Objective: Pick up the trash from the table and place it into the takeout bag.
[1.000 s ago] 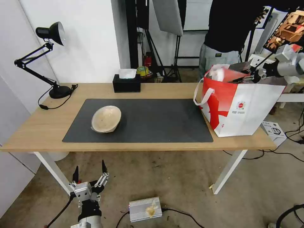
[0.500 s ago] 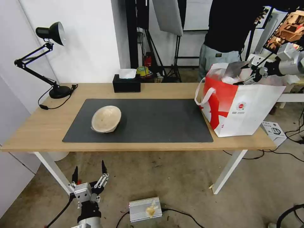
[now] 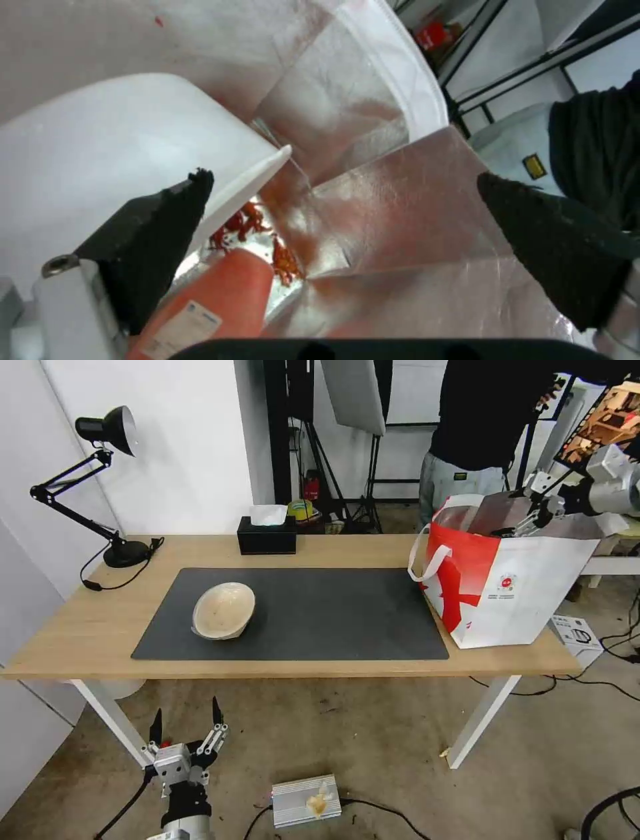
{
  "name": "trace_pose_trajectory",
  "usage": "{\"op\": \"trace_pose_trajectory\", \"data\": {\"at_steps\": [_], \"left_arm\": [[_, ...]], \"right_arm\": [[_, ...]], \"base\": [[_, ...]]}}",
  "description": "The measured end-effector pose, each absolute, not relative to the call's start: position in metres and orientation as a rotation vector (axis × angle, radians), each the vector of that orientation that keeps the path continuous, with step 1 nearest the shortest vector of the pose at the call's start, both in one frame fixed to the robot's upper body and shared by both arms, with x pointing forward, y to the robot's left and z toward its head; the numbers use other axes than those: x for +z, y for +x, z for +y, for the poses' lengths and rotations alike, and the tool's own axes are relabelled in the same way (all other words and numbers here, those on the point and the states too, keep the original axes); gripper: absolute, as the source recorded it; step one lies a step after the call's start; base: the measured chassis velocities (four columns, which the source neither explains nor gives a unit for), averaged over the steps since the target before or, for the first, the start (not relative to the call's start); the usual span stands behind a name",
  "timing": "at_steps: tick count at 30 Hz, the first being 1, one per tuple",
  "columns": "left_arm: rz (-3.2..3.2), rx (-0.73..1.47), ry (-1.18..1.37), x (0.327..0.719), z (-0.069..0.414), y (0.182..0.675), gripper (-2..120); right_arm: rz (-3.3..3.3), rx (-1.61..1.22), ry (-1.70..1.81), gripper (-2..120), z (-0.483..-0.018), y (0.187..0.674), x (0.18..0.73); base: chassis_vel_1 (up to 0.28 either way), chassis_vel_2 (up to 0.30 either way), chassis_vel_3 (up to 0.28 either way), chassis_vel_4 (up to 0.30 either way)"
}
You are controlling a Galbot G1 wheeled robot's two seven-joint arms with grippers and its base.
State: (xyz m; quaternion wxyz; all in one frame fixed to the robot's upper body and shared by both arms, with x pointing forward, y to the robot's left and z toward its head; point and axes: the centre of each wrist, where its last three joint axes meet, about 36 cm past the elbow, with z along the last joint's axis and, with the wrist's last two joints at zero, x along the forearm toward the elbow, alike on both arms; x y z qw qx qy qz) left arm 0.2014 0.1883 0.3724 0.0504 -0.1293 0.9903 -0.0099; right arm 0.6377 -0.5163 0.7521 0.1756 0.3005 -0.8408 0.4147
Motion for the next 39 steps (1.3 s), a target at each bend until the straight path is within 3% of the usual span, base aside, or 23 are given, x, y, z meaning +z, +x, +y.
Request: {"op": "trace_pose_trajectory", "data": {"at_steps": [12, 20, 32, 39], "left_arm": [[3.008, -0.032, -0.398, 0.375, 0.189, 0.202, 100], [3.006, -0.023, -0.413, 0.376, 0.193, 0.201, 100], [2.981, -0.065, -0.430, 0.386, 0.195, 0.204, 100], [2.965, -0.082, -0.456, 0.387, 0.200, 0.208, 100]], "right_arm": [[-2.758, 1.032, 0.709, 100, -0.497, 0.607, 0.750], [-3.170, 0.616, 0.410, 100, -0.423, 0.562, 0.713], [-3.369, 0.170, 0.445, 100, -0.342, 0.489, 0.667], [-3.553, -0.095, 0.363, 100, -0.296, 0.439, 0.611]], "base": [[0.000, 0.000, 0.000, 0.000], [0.000, 0.000, 0.000, 0.000], [0.000, 0.000, 0.000, 0.000], [0.000, 0.000, 0.000, 0.000]]}}
